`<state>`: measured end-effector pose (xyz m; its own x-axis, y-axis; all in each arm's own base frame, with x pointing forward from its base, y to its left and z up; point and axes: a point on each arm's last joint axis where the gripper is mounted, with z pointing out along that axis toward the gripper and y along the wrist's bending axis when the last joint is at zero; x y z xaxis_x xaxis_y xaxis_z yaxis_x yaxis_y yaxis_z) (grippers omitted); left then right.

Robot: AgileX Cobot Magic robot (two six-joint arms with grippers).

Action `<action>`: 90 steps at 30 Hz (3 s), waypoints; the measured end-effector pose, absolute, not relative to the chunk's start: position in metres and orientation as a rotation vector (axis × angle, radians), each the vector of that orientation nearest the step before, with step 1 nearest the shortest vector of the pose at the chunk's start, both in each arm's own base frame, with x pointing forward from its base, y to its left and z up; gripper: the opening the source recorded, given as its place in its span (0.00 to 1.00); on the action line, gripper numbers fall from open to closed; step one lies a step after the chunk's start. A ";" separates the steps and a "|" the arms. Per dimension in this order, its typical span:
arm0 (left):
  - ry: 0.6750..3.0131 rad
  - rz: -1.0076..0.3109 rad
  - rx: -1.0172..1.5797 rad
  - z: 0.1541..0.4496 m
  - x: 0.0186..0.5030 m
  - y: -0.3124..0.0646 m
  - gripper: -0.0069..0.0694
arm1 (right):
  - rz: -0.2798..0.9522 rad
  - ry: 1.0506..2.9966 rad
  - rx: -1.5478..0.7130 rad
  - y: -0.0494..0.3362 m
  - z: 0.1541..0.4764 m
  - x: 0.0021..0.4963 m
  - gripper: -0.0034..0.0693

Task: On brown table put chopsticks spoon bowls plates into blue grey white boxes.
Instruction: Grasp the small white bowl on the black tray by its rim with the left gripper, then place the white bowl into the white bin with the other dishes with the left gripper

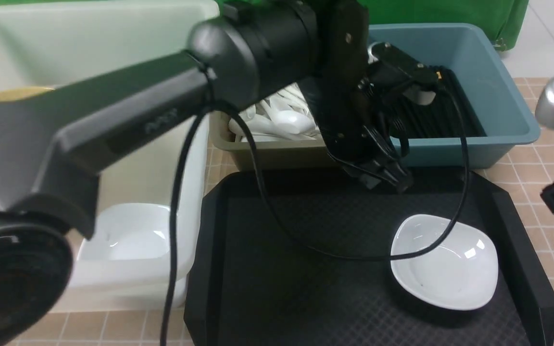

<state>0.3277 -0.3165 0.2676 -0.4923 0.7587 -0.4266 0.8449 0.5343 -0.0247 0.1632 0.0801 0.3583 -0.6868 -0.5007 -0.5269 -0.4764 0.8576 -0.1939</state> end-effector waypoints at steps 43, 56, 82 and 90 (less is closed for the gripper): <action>2.353 -0.778 1.154 0.264 0.382 -0.288 0.10 | -0.035 2.178 -0.784 0.091 0.361 0.179 0.24; 2.319 -0.473 0.714 0.419 0.354 -0.078 0.10 | 0.195 2.038 -1.022 0.146 0.396 0.210 0.24; 2.571 -0.379 0.448 0.311 0.296 0.013 0.10 | 0.261 1.925 -1.359 0.235 0.383 0.232 0.10; 2.647 -0.427 0.481 0.286 0.308 0.015 0.10 | 0.259 1.929 -1.363 0.235 0.383 0.231 0.10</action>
